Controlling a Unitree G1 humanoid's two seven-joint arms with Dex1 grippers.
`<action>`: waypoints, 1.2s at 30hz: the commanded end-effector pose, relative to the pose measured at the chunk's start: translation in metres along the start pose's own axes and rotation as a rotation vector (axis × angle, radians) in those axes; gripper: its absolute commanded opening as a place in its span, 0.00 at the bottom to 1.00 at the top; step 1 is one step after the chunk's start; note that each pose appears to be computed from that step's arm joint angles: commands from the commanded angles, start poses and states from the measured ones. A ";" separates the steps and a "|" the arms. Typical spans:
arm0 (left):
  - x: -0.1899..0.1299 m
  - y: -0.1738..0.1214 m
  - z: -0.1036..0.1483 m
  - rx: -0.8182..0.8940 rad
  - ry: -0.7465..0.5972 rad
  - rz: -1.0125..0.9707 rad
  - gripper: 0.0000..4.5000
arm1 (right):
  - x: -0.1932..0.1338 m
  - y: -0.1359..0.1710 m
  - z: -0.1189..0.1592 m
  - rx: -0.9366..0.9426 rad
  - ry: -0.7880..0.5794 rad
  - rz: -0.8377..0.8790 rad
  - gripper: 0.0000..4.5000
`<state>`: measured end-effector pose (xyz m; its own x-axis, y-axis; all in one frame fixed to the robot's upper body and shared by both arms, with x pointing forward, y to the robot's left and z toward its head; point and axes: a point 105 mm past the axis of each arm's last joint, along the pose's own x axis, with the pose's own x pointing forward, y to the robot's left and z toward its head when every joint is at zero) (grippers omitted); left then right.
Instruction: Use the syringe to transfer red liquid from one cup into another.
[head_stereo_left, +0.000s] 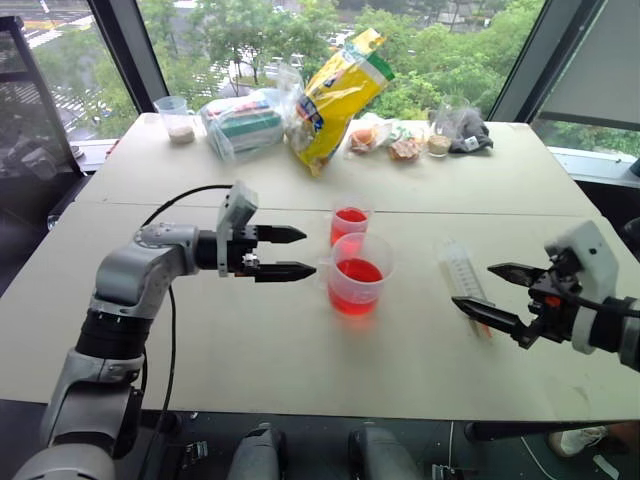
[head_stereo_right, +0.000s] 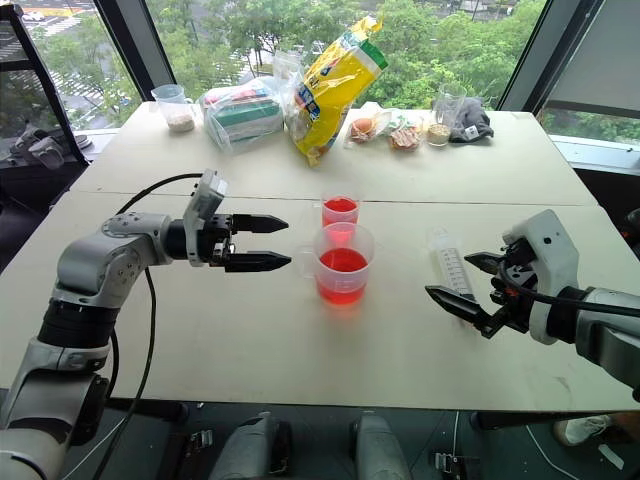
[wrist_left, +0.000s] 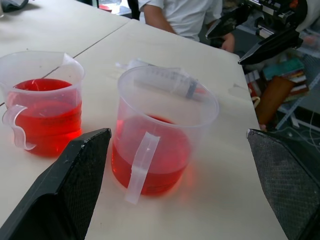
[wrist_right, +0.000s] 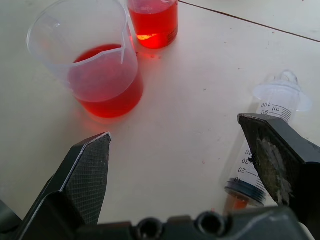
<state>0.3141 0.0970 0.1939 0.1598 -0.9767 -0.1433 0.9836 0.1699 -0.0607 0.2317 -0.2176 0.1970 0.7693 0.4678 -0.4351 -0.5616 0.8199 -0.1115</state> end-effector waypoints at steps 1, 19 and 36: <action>0.000 -0.004 0.009 0.049 -0.005 -0.007 1.00 | -0.004 -0.007 0.006 -0.010 -0.014 -0.035 0.99; 0.000 0.000 0.007 0.079 0.000 0.030 1.00 | 0.014 -0.052 -0.004 0.070 0.128 -0.125 0.99; 0.020 0.000 0.005 0.103 -0.050 0.012 1.00 | 0.104 -0.104 -0.019 0.430 0.477 -0.165 0.99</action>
<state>0.3200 0.0771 0.1876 0.1668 -0.9794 -0.1138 0.9858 0.1680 -0.0010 0.3595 -0.2565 0.1400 0.5473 0.2219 -0.8070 -0.2036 0.9705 0.1288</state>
